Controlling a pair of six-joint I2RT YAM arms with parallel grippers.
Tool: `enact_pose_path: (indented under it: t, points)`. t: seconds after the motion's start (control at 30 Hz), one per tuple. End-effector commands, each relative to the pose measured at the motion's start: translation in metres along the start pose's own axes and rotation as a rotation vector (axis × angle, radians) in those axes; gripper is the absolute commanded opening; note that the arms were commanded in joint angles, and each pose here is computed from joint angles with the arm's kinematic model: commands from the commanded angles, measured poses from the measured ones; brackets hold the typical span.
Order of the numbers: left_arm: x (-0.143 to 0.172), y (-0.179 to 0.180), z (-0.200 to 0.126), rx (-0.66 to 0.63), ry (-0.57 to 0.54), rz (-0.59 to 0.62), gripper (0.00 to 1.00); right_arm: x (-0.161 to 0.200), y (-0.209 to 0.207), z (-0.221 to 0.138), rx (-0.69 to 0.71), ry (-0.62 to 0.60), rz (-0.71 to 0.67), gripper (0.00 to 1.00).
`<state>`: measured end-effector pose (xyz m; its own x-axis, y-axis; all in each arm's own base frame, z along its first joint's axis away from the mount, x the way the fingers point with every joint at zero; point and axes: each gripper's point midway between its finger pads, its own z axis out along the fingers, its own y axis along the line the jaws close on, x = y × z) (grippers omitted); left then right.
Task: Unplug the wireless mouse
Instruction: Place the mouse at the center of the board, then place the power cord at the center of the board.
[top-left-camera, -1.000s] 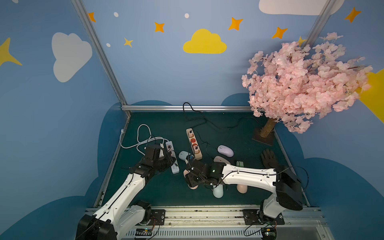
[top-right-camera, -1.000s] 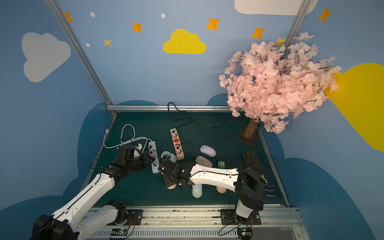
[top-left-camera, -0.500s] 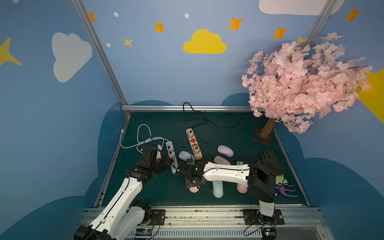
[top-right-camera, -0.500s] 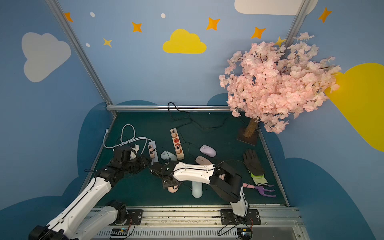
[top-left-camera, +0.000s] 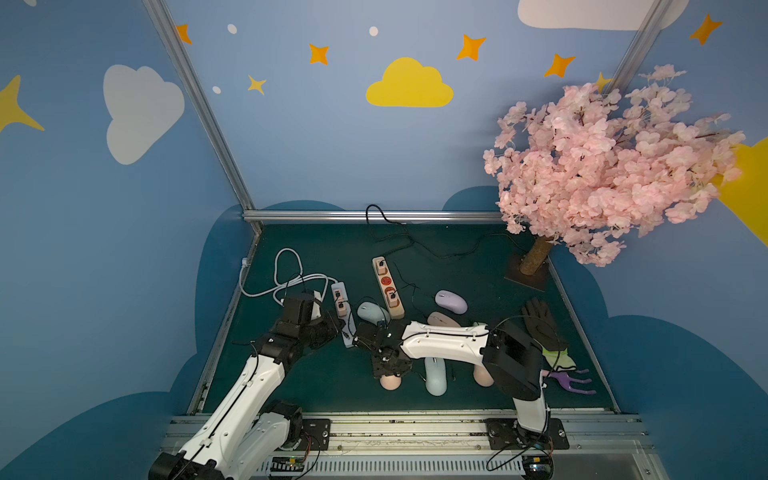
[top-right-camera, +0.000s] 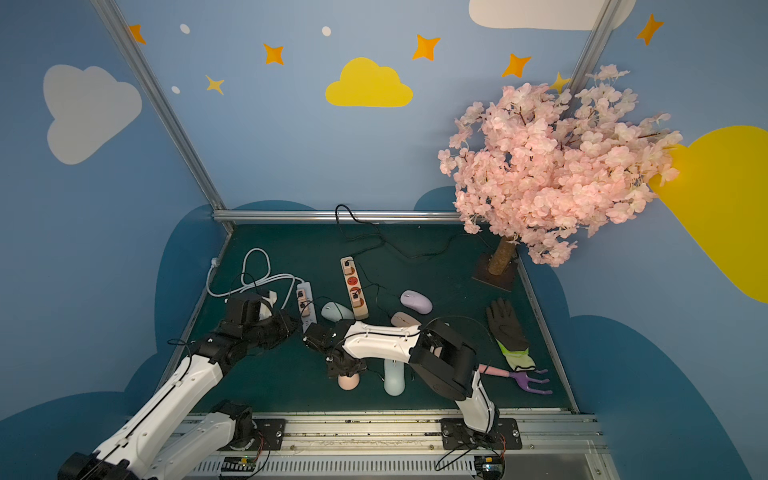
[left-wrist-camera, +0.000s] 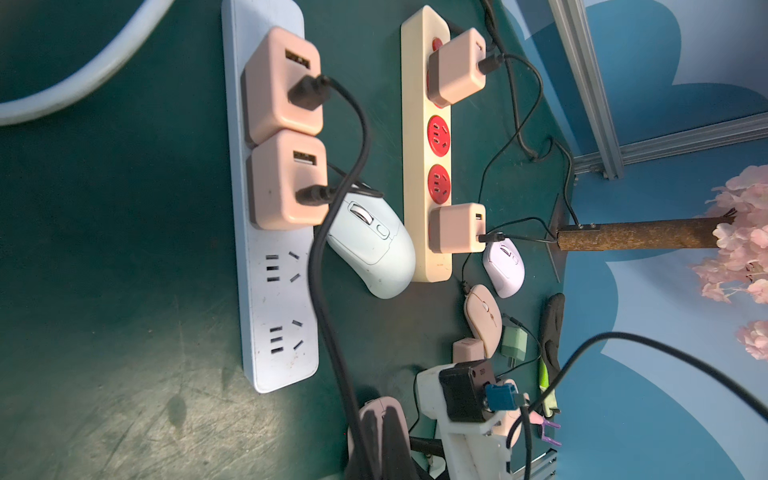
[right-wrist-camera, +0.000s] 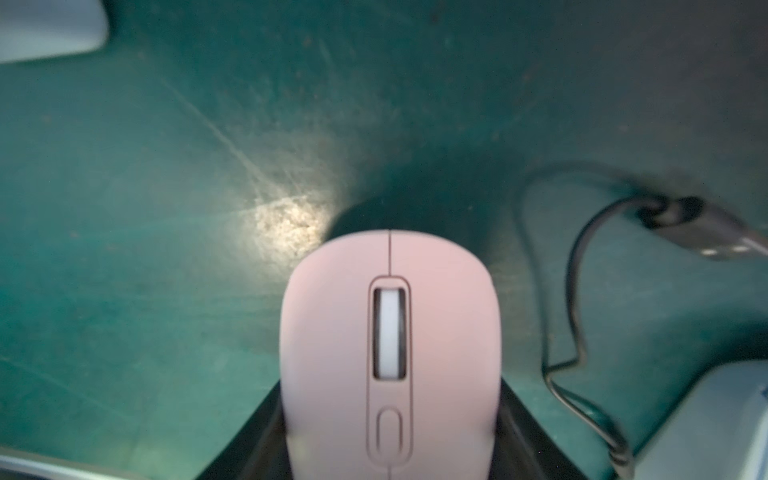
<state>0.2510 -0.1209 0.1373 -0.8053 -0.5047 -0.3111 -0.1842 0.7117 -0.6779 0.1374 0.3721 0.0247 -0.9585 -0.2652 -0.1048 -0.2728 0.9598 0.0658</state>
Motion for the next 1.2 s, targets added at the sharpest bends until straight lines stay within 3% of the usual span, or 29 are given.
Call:
enact_pose_path:
  t: [0.0,0.1,0.27,0.43,0.57,0.7,0.87,0.97,1.17]
  points:
    - [0.003,0.003,-0.001,-0.002,0.01,0.01,0.04,0.004,-0.001,0.004,0.006,0.029,0.001,0.54]
    - [0.004,0.004,-0.001,-0.003,0.011,0.008,0.04,0.003,0.0,0.003,-0.001,0.025,-0.003,0.69]
    - [0.005,0.009,-0.002,-0.023,0.016,0.014,0.04,0.001,0.006,-0.009,-0.046,-0.002,-0.022,0.79]
    - [0.007,0.016,-0.01,-0.086,0.023,0.041,0.04,-0.005,0.012,-0.042,-0.101,-0.123,-0.092,0.75]
    - [0.002,0.036,-0.022,-0.234,0.005,0.087,0.13,-0.014,0.017,-0.072,-0.185,-0.251,-0.169,0.71]
    - [-0.002,0.045,-0.024,-0.323,0.035,0.121,0.31,-0.018,0.017,-0.086,-0.25,-0.33,-0.225,0.68]
    - [-0.014,0.033,-0.018,-0.303,0.037,0.153,0.6,-0.021,0.019,-0.096,-0.282,-0.365,-0.289,0.65]
    - [-0.024,0.023,-0.014,-0.303,0.032,0.189,0.69,-0.025,0.018,-0.105,-0.315,-0.401,-0.308,0.63]
    - [-0.034,0.029,-0.002,-0.415,0.059,0.248,0.66,-0.033,0.0,-0.115,-0.39,-0.438,-0.266,0.6]
